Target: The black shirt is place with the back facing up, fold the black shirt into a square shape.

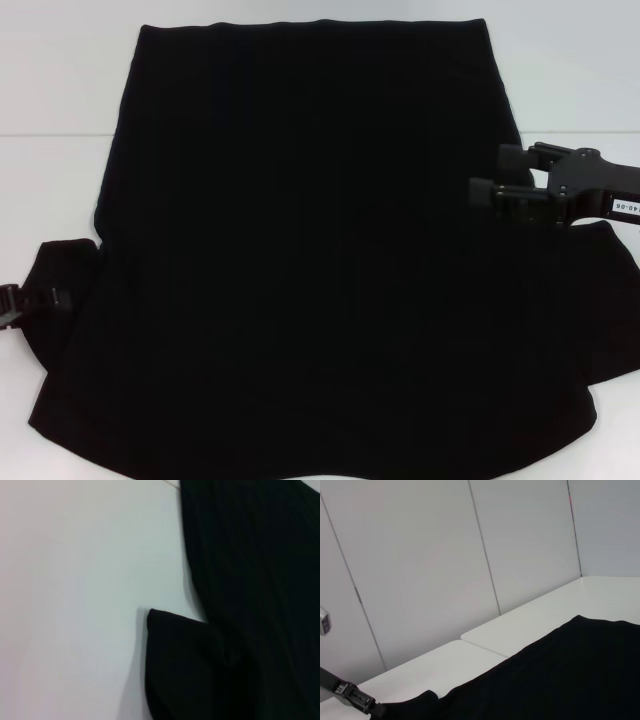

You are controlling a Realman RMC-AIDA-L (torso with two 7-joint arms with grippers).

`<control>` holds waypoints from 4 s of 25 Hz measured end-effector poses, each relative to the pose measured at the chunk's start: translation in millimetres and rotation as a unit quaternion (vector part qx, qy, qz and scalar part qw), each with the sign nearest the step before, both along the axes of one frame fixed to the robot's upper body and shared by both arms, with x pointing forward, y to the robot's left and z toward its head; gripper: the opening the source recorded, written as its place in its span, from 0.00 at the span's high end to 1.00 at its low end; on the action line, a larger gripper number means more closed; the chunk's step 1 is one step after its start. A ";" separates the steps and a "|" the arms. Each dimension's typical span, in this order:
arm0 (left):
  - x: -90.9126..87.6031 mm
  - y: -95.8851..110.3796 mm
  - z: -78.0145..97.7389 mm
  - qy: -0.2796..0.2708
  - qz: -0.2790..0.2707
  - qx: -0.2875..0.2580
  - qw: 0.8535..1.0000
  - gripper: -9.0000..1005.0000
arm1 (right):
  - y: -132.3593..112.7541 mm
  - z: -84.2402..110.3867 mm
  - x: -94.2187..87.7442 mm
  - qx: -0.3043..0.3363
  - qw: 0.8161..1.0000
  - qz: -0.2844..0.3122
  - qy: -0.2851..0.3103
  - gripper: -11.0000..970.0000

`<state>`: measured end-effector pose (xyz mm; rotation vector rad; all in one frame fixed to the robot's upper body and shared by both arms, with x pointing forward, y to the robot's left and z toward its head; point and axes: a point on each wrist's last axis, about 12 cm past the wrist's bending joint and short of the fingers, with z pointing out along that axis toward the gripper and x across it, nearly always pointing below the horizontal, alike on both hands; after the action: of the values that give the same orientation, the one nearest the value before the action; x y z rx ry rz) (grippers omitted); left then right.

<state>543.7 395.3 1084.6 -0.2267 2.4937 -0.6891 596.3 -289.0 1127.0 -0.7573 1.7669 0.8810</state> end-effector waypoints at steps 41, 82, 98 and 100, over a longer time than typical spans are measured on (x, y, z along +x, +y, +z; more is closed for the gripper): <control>26.2 23.4 15.3 -0.068 0.073 0.090 0.991 0.96 | 0.8 -1.1 -1.7 0.016 1.000 -0.009 -0.001 0.12; 19.4 -109.1 23.4 -0.236 -0.216 -0.189 0.928 0.64 | -16.1 4.1 1.5 0.034 0.998 -0.046 0.025 0.18; -0.7 -178.9 -5.0 -0.353 -0.450 -0.092 0.815 0.11 | -113.8 -1.8 -28.1 -0.020 0.881 -0.215 0.421 0.22; -1.3 -181.5 -6.4 -0.355 -0.467 -0.081 0.806 0.11 | -118.6 -4.5 -33.1 -0.025 0.870 -0.226 0.437 0.24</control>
<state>542.3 213.8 1078.2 1.0862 1.6759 -1.0948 563.2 -407.6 1122.5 0.1117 2.6162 0.9098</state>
